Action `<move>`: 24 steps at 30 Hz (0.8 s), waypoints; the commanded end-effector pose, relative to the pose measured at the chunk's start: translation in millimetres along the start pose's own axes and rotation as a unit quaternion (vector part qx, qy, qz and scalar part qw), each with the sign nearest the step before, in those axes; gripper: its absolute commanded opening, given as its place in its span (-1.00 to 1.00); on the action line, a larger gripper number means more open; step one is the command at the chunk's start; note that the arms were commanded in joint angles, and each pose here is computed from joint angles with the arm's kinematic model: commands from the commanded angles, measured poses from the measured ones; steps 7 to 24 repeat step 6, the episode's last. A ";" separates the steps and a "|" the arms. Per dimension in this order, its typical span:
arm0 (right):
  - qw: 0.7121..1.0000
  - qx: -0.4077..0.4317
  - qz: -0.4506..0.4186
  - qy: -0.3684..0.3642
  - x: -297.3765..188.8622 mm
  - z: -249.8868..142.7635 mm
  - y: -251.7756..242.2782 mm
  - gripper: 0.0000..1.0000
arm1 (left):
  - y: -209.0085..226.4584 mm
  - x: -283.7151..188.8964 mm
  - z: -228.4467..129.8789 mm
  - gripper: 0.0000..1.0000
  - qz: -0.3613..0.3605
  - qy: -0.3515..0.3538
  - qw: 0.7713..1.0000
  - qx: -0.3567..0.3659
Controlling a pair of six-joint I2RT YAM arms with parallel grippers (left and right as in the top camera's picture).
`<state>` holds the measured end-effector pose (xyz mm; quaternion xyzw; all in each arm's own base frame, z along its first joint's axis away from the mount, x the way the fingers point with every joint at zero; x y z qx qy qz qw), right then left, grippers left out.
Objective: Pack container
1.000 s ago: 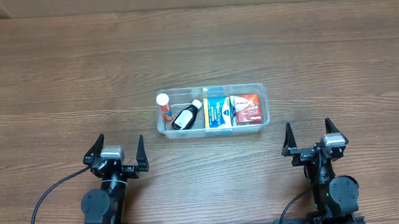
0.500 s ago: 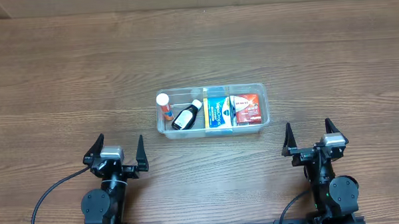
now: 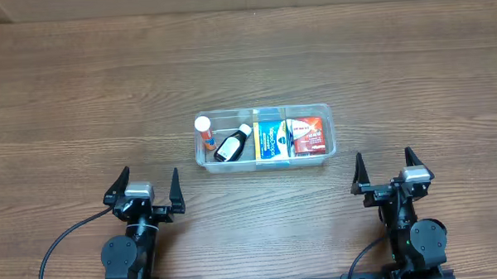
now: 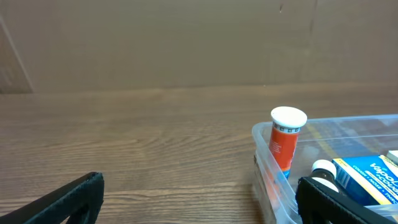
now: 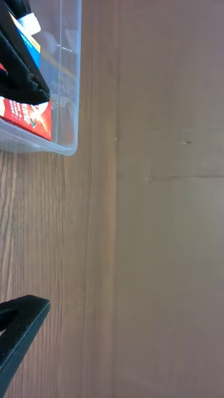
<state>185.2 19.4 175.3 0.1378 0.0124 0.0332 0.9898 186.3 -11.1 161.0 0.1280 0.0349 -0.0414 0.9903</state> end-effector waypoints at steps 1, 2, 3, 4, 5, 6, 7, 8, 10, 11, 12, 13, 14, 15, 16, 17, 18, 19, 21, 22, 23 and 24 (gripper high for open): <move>1.000 -0.001 -0.002 -0.002 0.2 -1.6 -1.3 1.00 | -0.1 -0.3 0.3 1.00 -0.002 -0.004 1.000 -0.009; 1.000 -0.001 -0.002 -0.002 0.2 -1.6 -1.4 1.00 | -0.1 -0.3 0.3 1.00 -0.002 -0.004 1.000 -0.009; 1.000 -0.001 -0.002 -0.002 0.2 -1.6 -1.4 1.00 | -0.1 -0.3 0.2 1.00 -0.002 -0.004 1.000 -0.009; 1.000 -0.001 -0.002 -0.002 0.2 -1.6 -1.4 1.00 | -0.1 -0.3 0.2 0.99 -0.002 -0.004 1.000 -0.009; 1.000 -0.001 -0.002 -0.002 0.2 -1.6 -1.4 1.00 | -0.1 -0.3 0.3 1.00 -0.002 -0.004 1.000 -0.009; 1.000 -0.001 -0.002 -0.002 0.2 -1.6 -1.4 1.00 | -0.1 -0.3 0.3 1.00 -0.002 -0.004 1.000 -0.009; 1.000 -0.001 -0.002 -0.002 0.2 -1.6 -1.4 1.00 | -0.1 -0.3 0.3 1.00 -0.002 -0.004 1.000 -0.009; 1.000 -0.001 -0.002 -0.002 0.2 -1.6 -1.4 1.00 | -0.1 -0.3 0.3 1.00 -0.002 -0.004 1.000 -0.009; 1.000 -0.001 -0.002 -0.002 0.2 -1.6 -1.4 1.00 | -0.1 -0.3 0.3 1.00 -0.002 -0.004 1.000 -0.009; 1.000 -0.001 -0.002 -0.002 0.2 -1.6 -1.4 1.00 | -0.1 -0.3 0.3 1.00 -0.002 -0.004 1.000 -0.009; 1.000 -0.001 -0.002 -0.002 0.2 -1.6 -1.4 1.00 | -0.1 -0.3 0.3 1.00 -0.002 -0.004 1.000 -0.009; 1.000 -0.001 -0.002 -0.002 0.2 -1.6 -1.4 1.00 | -0.1 -0.3 0.3 1.00 -0.002 -0.004 1.000 -0.009; 1.000 -0.001 -0.002 -0.002 0.2 -1.6 -1.4 1.00 | -0.1 -0.3 0.3 1.00 -0.002 -0.004 1.000 -0.009; 1.000 -0.001 -0.002 -0.002 0.2 -1.6 -1.4 1.00 | -0.1 -0.3 0.3 1.00 -0.002 -0.004 1.000 -0.009; 1.000 -0.001 -0.002 -0.002 0.2 -1.6 -1.4 1.00 | -0.1 -0.3 0.3 1.00 -0.002 -0.004 1.000 -0.009; 1.000 -0.001 -0.002 -0.002 0.2 -1.6 -1.4 1.00 | -0.1 -0.3 0.3 1.00 -0.002 -0.004 1.000 -0.009; 1.000 -0.001 -0.002 -0.002 0.2 -1.6 -1.4 1.00 | -0.1 -0.3 0.3 1.00 -0.002 -0.004 1.000 -0.009; 1.000 -0.001 -0.002 -0.002 0.2 -1.6 -1.4 1.00 | -0.1 -0.3 0.3 1.00 -0.002 -0.004 1.000 -0.009; 1.000 -0.001 -0.002 -0.002 0.2 -1.6 -1.4 1.00 | -0.1 -0.3 0.3 1.00 -0.002 -0.004 1.000 -0.009; 1.000 -0.001 -0.002 -0.002 0.2 -1.6 -1.4 1.00 | -0.1 -0.3 0.3 1.00 -0.002 -0.004 1.000 -0.009; 1.000 -0.001 -0.002 -0.002 0.2 -1.6 -1.4 1.00 | -0.1 -0.3 0.3 1.00 -0.002 -0.004 1.000 -0.009; 1.000 -0.001 -0.002 -0.002 0.2 -1.6 -1.4 1.00 | -0.1 -0.3 0.3 1.00 -0.002 -0.004 1.000 -0.009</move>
Point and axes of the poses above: each gripper's point midway between its finger pads, its own x axis out along the fingers, its own y axis along the line the jaws close on, z = x × y, the point moved 6 cm from there along -x, back along the fingers, and after that the axes turned 15 degrees about x, right-handed, at the moved point
